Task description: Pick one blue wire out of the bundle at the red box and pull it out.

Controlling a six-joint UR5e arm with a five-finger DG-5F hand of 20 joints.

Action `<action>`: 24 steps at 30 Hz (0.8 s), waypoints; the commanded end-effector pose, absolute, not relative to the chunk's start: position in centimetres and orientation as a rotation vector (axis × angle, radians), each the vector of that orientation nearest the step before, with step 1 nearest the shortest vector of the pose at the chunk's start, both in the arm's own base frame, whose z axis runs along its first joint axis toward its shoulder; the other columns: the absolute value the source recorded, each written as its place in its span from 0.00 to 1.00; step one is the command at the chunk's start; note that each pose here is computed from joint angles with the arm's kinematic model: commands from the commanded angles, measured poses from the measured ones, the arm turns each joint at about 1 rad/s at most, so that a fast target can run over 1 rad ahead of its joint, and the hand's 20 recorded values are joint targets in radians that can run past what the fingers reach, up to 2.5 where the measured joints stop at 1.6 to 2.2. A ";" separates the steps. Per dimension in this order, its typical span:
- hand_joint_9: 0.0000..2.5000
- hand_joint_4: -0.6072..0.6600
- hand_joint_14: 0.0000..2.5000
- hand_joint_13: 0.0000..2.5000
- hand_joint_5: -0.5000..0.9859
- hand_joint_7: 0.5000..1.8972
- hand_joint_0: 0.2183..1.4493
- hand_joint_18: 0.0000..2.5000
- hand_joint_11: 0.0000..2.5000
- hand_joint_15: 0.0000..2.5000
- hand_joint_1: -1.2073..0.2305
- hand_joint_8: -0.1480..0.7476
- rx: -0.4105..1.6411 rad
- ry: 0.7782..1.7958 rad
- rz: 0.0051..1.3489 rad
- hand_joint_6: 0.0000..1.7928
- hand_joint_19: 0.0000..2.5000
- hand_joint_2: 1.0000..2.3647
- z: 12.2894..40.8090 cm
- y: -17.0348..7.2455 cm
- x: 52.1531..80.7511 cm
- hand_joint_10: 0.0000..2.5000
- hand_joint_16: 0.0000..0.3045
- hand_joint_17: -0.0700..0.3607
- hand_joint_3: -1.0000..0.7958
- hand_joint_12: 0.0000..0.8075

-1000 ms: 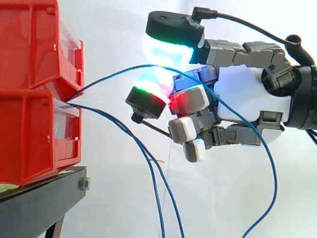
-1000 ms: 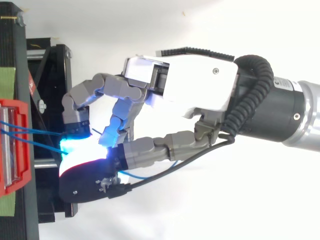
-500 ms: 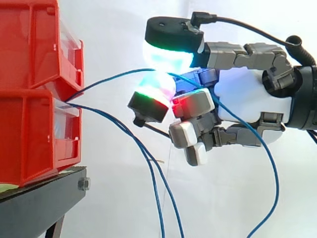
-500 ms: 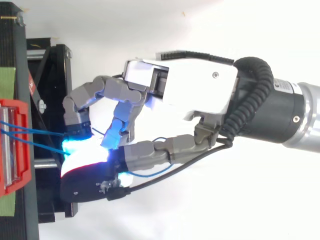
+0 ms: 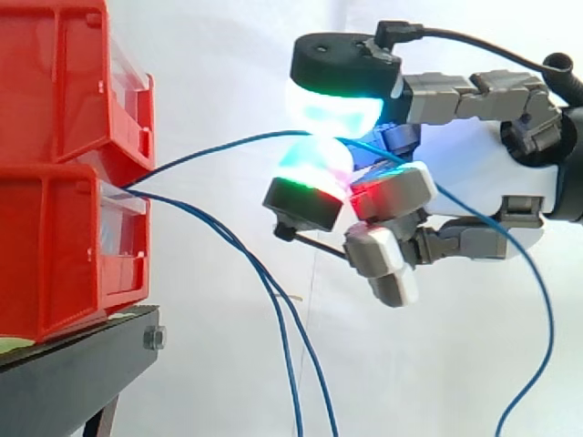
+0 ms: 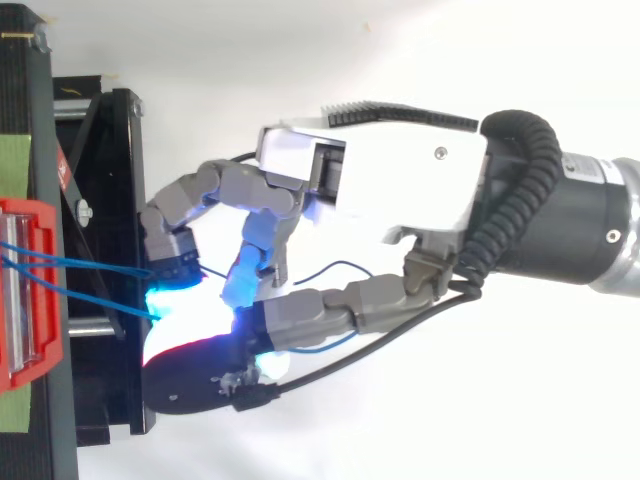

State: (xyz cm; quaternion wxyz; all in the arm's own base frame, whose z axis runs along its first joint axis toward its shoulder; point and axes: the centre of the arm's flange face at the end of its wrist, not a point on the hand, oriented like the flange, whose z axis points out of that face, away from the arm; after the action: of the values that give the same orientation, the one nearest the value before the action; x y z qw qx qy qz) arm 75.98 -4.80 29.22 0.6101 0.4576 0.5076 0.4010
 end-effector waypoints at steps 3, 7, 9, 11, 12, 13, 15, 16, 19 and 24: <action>0.57 0.67 0.01 0.51 0.27 0.60 0.32 0.49 0.41 0.26 0.27 0.76 1.076 1.220 0.893 0.49 0.24 0.02 30.7 -5.3 74.7 0.01 0.23 0.53 0.61 0.66; 0.57 0.67 0.01 0.51 0.27 0.60 0.32 0.48 0.41 0.25 0.27 0.77 1.081 1.270 0.886 0.49 0.24 0.02 31.6 -5.6 73.8 0.01 0.23 0.53 0.61 0.66; 0.57 0.67 0.01 0.51 0.27 0.59 0.32 0.48 0.41 0.25 0.27 0.77 1.084 1.290 0.882 0.49 0.24 0.02 31.6 -5.6 73.6 0.01 0.23 0.53 0.61 0.66; 0.57 0.67 0.01 0.51 0.27 0.60 0.32 0.48 0.41 0.25 0.27 0.77 1.097 1.320 0.866 0.49 0.24 0.02 31.9 -5.8 73.0 0.01 0.23 0.53 0.61 0.66; 0.57 0.67 0.01 0.51 0.27 0.60 0.32 0.48 0.41 0.25 0.27 0.77 1.100 1.326 0.862 0.49 0.24 0.02 32.3 -5.8 72.7 0.01 0.23 0.52 0.61 0.66; 0.57 0.67 0.01 0.51 0.27 0.60 0.32 0.48 0.41 0.25 0.27 0.77 1.103 1.329 0.859 0.49 0.24 0.02 32.4 -5.9 72.6 0.01 0.23 0.53 0.61 0.66; 0.56 0.67 0.01 0.51 0.27 0.59 0.32 0.48 0.41 0.25 0.27 0.77 1.105 1.339 0.861 0.50 0.24 0.02 33.0 -6.1 72.2 0.01 0.23 0.53 0.61 0.66; 0.57 0.66 0.01 0.50 0.27 0.59 0.32 0.48 0.40 0.25 0.27 0.77 1.105 1.339 0.861 0.50 0.24 0.02 33.0 -6.1 72.2 0.01 0.23 0.53 0.61 0.66; 0.56 0.66 0.01 0.50 0.27 0.60 0.32 0.48 0.41 0.26 0.27 0.77 1.113 1.361 0.857 0.50 0.24 0.02 33.1 -6.6 71.3 0.01 0.23 0.52 0.61 0.66; 0.56 0.66 0.01 0.50 0.27 0.59 0.32 0.48 0.41 0.25 0.27 0.76 1.123 1.333 0.856 0.50 0.24 0.02 33.1 -7.1 71.4 0.01 0.23 0.53 0.61 0.65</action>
State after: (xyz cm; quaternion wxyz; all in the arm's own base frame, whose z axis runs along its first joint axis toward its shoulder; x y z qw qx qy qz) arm 71.42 -6.88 33.08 0.5625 0.4748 0.5702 0.3648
